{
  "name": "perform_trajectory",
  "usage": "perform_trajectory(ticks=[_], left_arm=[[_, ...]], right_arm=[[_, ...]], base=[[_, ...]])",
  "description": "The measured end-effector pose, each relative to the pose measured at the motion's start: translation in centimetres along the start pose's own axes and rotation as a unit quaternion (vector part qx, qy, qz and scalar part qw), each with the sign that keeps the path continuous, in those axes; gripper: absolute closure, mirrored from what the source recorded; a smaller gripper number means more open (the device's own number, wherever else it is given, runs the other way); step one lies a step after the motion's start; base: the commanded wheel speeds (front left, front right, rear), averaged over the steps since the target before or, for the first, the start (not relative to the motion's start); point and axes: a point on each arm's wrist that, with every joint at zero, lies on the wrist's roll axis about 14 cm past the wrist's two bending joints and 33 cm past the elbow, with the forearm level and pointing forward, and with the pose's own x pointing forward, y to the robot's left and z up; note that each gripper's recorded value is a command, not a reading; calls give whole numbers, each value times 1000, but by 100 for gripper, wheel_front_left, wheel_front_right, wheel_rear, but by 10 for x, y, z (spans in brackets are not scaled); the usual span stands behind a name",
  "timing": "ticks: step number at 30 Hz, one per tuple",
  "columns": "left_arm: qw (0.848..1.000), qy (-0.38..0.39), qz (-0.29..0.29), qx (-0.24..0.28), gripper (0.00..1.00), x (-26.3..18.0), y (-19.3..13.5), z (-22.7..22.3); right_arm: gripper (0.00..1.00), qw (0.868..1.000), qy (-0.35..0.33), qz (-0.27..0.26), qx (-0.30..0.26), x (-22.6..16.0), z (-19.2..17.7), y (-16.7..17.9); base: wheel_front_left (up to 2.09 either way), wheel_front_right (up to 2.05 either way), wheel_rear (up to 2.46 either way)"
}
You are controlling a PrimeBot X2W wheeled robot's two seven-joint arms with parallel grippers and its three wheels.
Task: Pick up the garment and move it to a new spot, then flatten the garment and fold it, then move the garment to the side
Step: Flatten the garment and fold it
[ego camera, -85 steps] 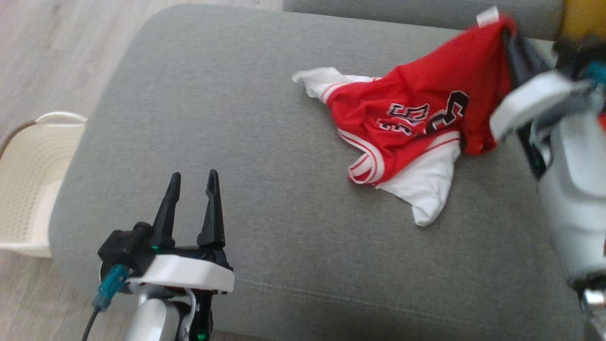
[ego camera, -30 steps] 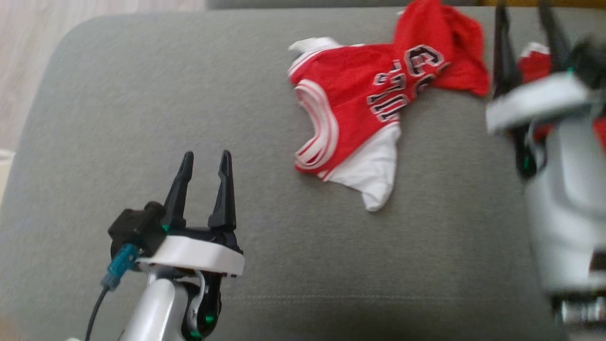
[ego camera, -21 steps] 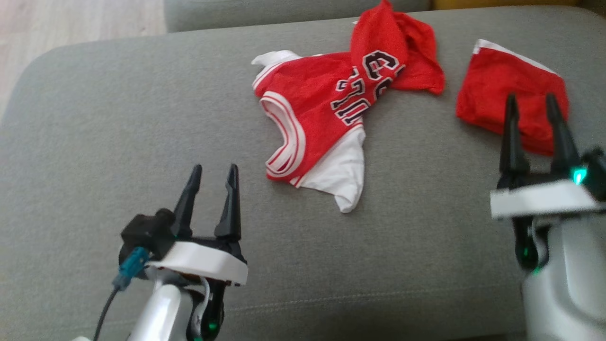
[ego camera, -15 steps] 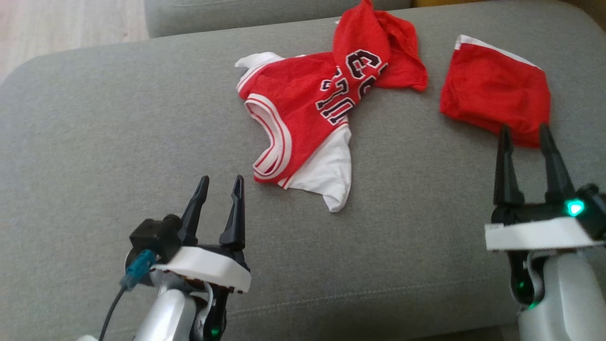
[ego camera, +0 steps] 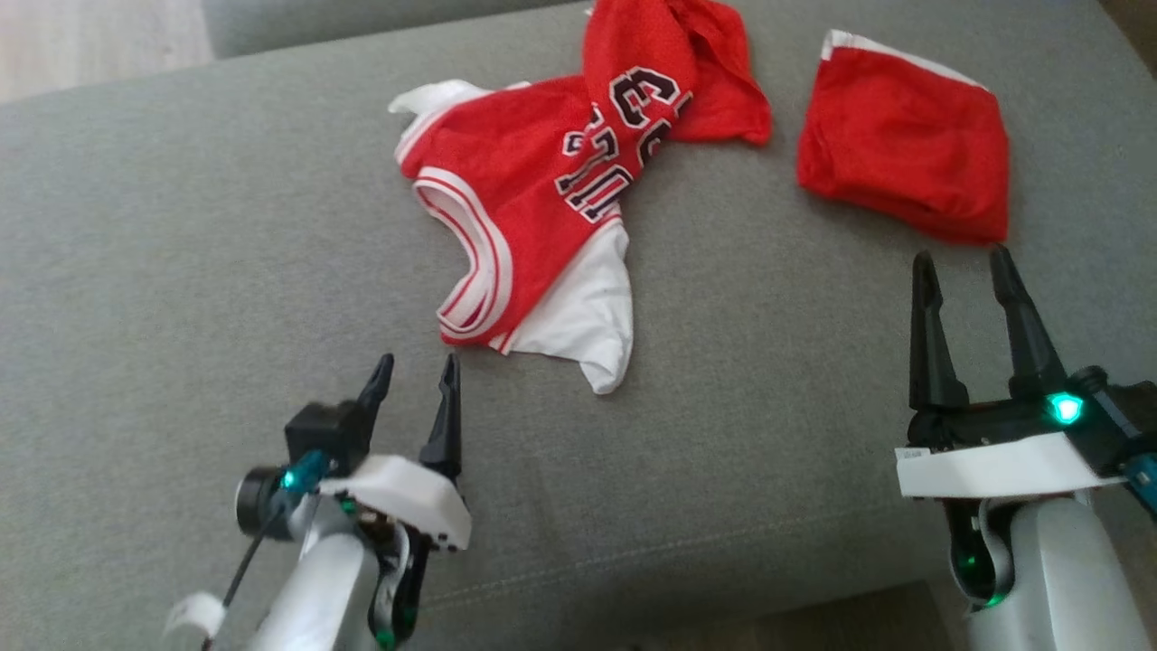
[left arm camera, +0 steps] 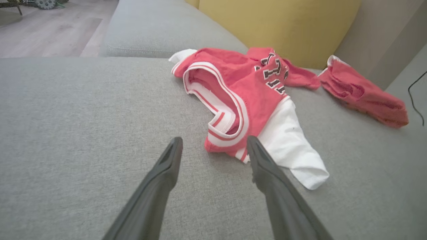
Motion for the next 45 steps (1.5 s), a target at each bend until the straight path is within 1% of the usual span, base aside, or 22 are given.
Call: perform_trajectory(ticks=[4, 7, 13, 18, 19, 20, 21, 24, 27, 32, 34, 39, 40, 41, 45], left_arm=[[999, 23, -17, 28, 0, 22, -2, -10], [997, 49, -18, 59, 0, 36, 1, -23], [994, 73, -43, 67, 0, 53, -6, -35], [993, 83, -51, 63, 0, 61, -6, -40], [993, 86, -52, 62, 49, 61, -6, -41], [993, 87, -53, 58, 93, 62, -6, -41], [993, 87, -54, 56, 100, 62, -6, -40], [994, 73, -58, 49, 100, 63, -6, -31], [998, 32, -47, 40, 100, 68, -2, -4], [999, -24, -19, 38, 100, 59, 17, 33], [998, -32, -7, 50, 100, 50, 29, 39], [995, -44, 38, 85, 100, 32, 76, 53], [994, -47, 44, 93, 100, 30, 84, 57], [994, -47, 44, 93, 100, 30, 84, 57], [989, -41, 67, 127, 100, 31, 116, 68]], right_arm=[[0, 1000, 11, -11, 0, -1, -7, -7], [0, 1000, 16, -21, -1, -2, -10, -13], [0, 999, 24, -35, -1, -3, -15, -20], [0, 999, 26, -39, 0, -2, -17, -22], [0, 999, 25, -39, 0, -1, -17, -22], [0, 999, 24, -39, 0, 0, -16, -22], [0, 999, 23, -39, 0, 1, -16, -22], [0, 999, 21, -35, 1, 4, -16, -20], [0, 999, 15, -30, 3, 8, -12, -17], [0, 1000, 1, -19, 6, 11, -3, -9], [0, 1000, -3, -15, 7, 11, 0, -6], [0, 1000, -10, -5, 10, 14, 4, 1], [0, 1000, -10, -4, 10, 14, 4, 2], [0, 1000, -10, -4, 10, 14, 4, 2], [0, 1000, -1, -3, 11, 15, -3, 2]], base=[[0, 0, 0], [0, 0, 0], [0, 0, 0], [0, 0, 0], [0, 0, 0], [0, 0, 0], [0, 0, 0], [0, 0, 0], [0, 0, 0], [0, 0, 0], [0, 0, 0], [0, 0, 0], [0, 0, 0], [0, 0, 0], [0, 0, 0]])
